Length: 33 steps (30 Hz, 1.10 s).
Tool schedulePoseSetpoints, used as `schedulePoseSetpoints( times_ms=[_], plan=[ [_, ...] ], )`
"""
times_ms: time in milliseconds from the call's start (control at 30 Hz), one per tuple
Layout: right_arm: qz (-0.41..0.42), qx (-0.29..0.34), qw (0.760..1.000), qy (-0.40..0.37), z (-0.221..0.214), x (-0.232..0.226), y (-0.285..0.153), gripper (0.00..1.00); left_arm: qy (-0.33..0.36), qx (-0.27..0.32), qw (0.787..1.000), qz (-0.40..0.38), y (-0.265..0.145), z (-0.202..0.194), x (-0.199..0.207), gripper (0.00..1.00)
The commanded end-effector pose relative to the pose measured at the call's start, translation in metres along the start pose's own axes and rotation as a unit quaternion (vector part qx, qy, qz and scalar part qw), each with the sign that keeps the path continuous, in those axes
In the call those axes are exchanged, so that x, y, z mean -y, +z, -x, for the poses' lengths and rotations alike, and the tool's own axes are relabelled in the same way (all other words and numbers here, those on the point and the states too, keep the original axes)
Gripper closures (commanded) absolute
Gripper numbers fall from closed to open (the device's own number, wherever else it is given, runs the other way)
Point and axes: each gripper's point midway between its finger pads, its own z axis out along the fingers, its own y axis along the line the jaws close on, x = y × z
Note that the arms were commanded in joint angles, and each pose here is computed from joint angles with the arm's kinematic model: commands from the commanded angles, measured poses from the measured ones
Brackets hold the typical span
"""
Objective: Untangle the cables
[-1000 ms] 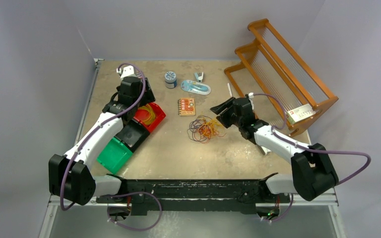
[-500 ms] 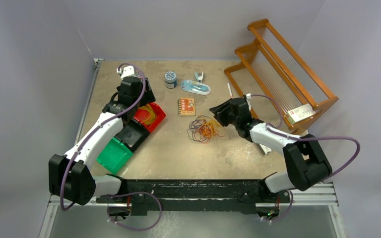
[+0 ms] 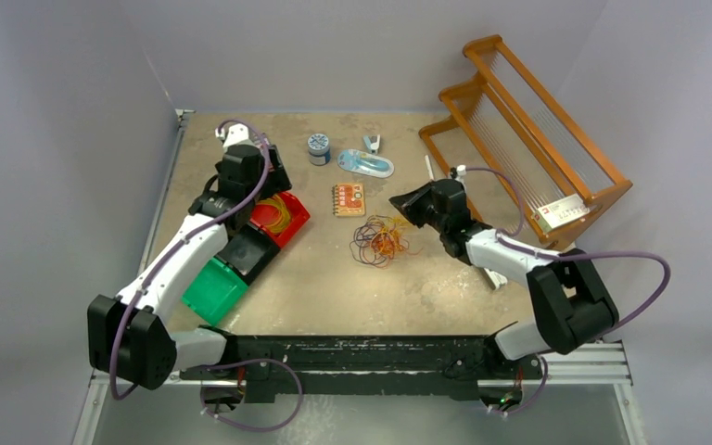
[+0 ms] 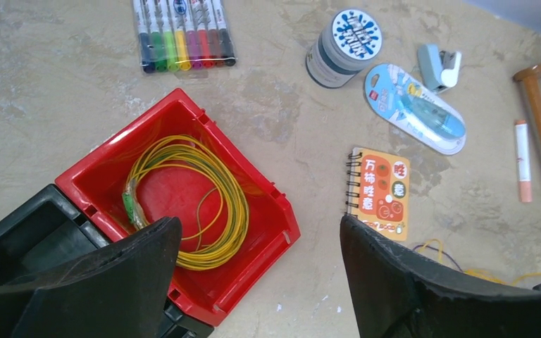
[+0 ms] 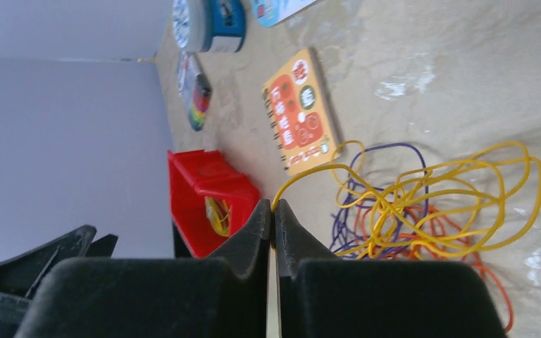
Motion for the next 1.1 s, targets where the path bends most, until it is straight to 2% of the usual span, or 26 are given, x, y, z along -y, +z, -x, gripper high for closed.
schedulePoseSetpoints(
  times_ms=[0, 100, 200, 267, 433, 633, 733, 867, 1067],
  plan=[
    [0.106, -0.013, 0.993, -0.051, 0.000, -0.052, -0.019, 1.00, -0.032, 0.058, 0.997, -0.036, -0.019, 0.028, 0.012, 0.13],
    [0.134, -0.026, 0.986, -0.098, -0.002, -0.069, -0.031, 1.00, -0.044, 0.058, 0.994, -0.077, -0.020, 0.029, 0.028, 0.09],
    [0.160, -0.028, 0.977, -0.136, -0.001, -0.086, -0.041, 1.00, -0.054, 0.067, 0.987, -0.138, -0.022, 0.029, 0.048, 0.11],
    [0.166, -0.027, 0.975, -0.145, 0.001, -0.093, -0.046, 1.00, -0.066, 0.094, 0.980, -0.165, -0.024, 0.036, 0.056, 0.11],
    [0.185, -0.019, 0.969, -0.161, 0.008, -0.113, -0.057, 1.00, -0.043, 0.149, 0.966, -0.205, -0.029, 0.046, 0.065, 0.12],
    [0.193, -0.033, 0.964, -0.182, 0.007, -0.127, -0.058, 1.00, -0.012, 0.178, 0.930, -0.320, -0.045, 0.036, 0.103, 0.16],
    [0.192, -0.041, 0.963, -0.185, 0.005, -0.127, -0.058, 1.00, 0.041, 0.210, 0.914, -0.345, -0.059, 0.019, 0.124, 0.16],
    [0.197, -0.046, 0.961, -0.190, 0.003, -0.128, -0.061, 1.00, 0.136, 0.261, 0.877, -0.379, -0.084, -0.013, 0.158, 0.16],
    [0.210, -0.055, 0.956, -0.197, 0.001, -0.137, -0.067, 1.00, 0.164, 0.293, 0.838, -0.431, -0.102, -0.045, 0.187, 0.16]
  ],
)
